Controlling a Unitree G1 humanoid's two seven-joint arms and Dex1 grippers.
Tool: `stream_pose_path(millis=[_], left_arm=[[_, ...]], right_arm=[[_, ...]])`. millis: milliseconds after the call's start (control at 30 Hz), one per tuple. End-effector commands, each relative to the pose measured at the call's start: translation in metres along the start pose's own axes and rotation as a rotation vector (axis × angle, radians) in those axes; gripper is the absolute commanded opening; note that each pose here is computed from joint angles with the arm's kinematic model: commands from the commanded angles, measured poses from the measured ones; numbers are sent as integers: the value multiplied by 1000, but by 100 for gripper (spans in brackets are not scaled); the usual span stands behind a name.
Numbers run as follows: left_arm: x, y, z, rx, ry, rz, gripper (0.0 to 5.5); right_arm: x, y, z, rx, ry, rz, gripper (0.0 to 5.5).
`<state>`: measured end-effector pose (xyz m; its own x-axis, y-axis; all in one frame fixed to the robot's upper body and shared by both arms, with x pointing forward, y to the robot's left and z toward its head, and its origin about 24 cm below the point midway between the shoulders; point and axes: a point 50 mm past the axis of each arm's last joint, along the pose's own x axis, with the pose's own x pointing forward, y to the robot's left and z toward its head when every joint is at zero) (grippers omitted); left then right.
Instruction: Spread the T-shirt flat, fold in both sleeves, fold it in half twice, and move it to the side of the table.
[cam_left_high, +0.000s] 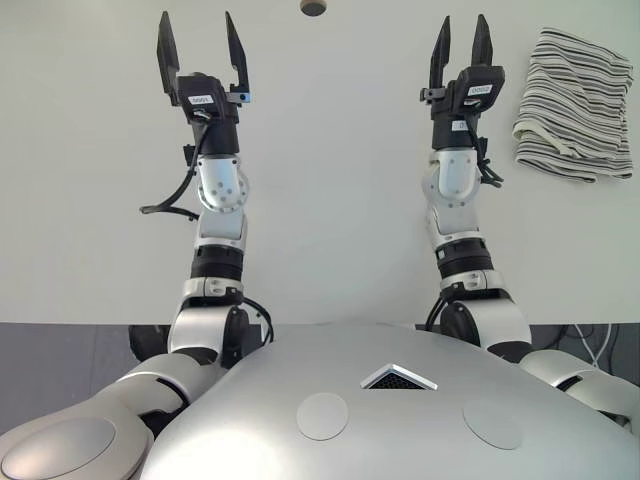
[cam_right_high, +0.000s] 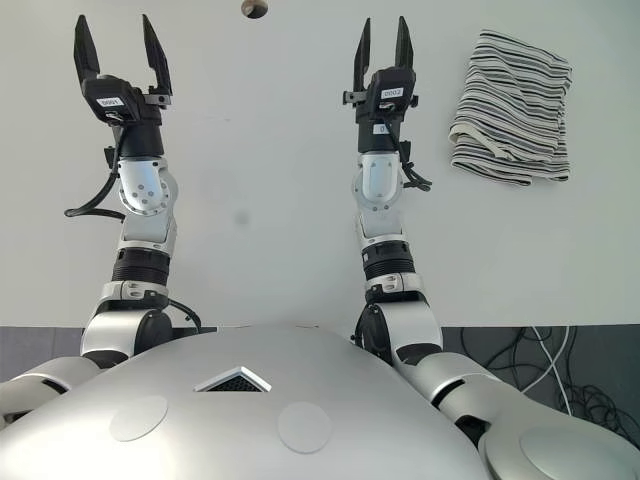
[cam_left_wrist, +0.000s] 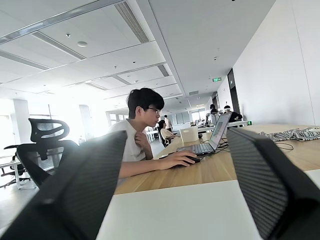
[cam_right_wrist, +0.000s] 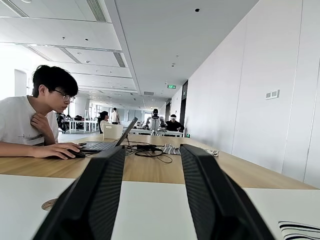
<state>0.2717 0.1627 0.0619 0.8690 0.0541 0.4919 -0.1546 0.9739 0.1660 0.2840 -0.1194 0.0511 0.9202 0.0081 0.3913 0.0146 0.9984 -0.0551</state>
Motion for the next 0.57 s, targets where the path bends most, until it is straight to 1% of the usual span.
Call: stream_pose_path(millis=[33, 567], left_arm=[[-1, 0, 4, 10, -19, -5, 365], [1, -3, 9, 14, -33, 4, 365]], right_arm=[[2, -1, 0, 3, 1, 1, 205], [5, 1, 3, -15, -18, 14, 205]])
